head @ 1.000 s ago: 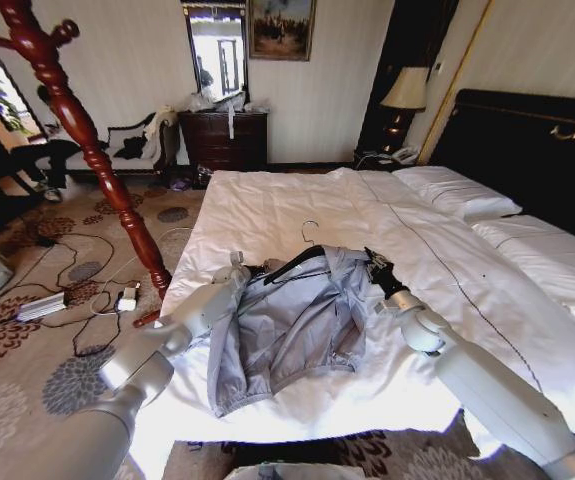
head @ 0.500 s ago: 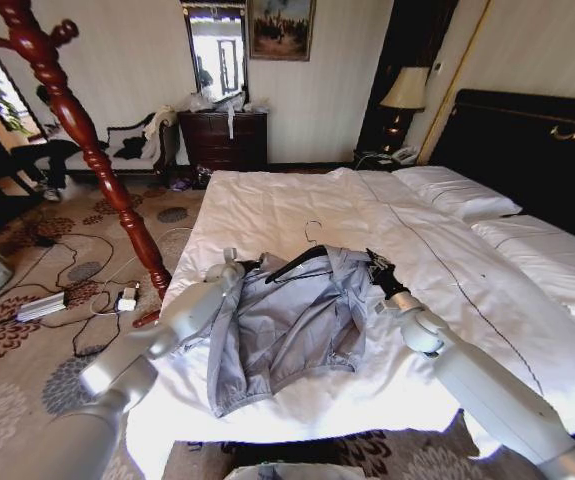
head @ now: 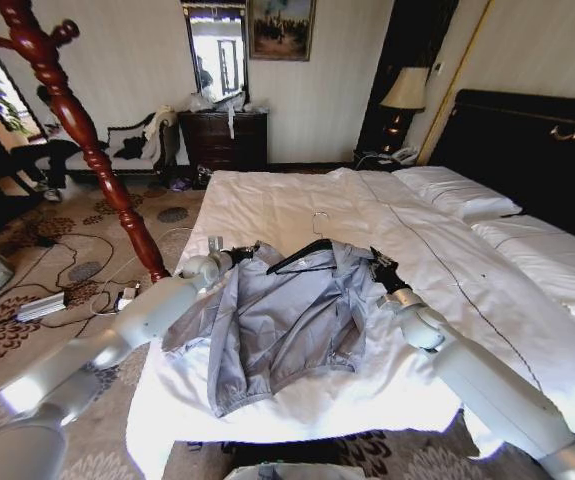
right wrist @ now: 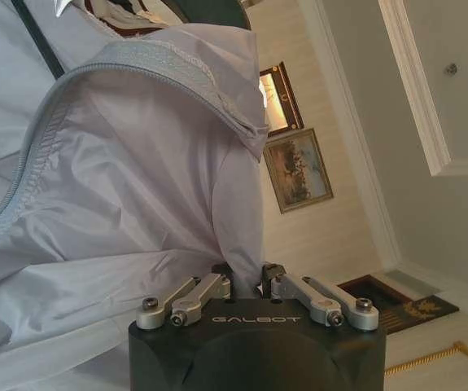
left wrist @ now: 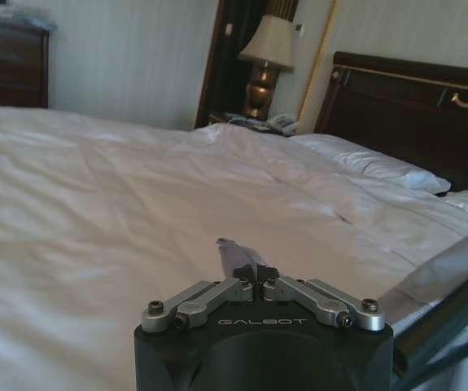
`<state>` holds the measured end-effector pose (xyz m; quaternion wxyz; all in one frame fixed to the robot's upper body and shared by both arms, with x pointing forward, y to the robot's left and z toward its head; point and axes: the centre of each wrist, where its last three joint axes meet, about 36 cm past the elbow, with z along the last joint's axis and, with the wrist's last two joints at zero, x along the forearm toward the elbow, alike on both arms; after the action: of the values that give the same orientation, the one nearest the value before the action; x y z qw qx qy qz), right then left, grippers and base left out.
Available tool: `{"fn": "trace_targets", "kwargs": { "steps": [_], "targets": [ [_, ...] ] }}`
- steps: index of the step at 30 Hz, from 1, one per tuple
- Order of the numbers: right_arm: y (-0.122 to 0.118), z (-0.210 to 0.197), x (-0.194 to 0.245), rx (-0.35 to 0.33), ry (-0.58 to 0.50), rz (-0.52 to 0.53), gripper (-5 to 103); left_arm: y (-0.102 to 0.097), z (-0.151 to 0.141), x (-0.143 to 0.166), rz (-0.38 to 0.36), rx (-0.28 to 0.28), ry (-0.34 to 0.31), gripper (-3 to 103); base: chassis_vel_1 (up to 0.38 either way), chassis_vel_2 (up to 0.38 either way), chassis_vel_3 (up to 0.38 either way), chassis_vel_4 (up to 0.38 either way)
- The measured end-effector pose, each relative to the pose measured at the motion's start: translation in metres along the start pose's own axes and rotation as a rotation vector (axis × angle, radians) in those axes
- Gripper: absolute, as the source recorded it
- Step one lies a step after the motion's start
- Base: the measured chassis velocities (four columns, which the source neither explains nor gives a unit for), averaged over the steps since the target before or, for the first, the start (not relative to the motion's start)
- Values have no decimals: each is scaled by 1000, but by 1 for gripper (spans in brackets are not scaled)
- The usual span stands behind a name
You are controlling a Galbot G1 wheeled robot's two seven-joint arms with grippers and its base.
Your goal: Pick up the clothes from the bed and hang them on the clothes hanger.
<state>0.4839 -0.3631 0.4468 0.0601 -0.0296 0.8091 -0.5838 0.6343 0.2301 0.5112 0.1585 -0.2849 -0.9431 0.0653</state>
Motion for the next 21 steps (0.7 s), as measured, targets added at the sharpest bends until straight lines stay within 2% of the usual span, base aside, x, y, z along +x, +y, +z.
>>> {"fn": "trace_targets", "kwargs": {
  "steps": [1, 6, 9, 21],
  "targets": [
    [0, 0, 0, 0, 0, 0, 15, 0, 0, 0, 0, 0, 0, 0, 0, 0, 0, 0],
    [-8, -6, 3, -38, 34, 4, 15, -31, -25, 5, 55, -35, -31, 0, 0, 0, 0, 0],
    [-9, -11, 3, -48, 30, -4, 15, -41, -30, 2, 63, -41, -36, 0, 0, 0, 0, 0],
    [-2, -15, 6, -54, 40, -41, 15, -77, -26, 3, 130, -73, -36, 0, 0, 0, 0, 0]
  ]
}}
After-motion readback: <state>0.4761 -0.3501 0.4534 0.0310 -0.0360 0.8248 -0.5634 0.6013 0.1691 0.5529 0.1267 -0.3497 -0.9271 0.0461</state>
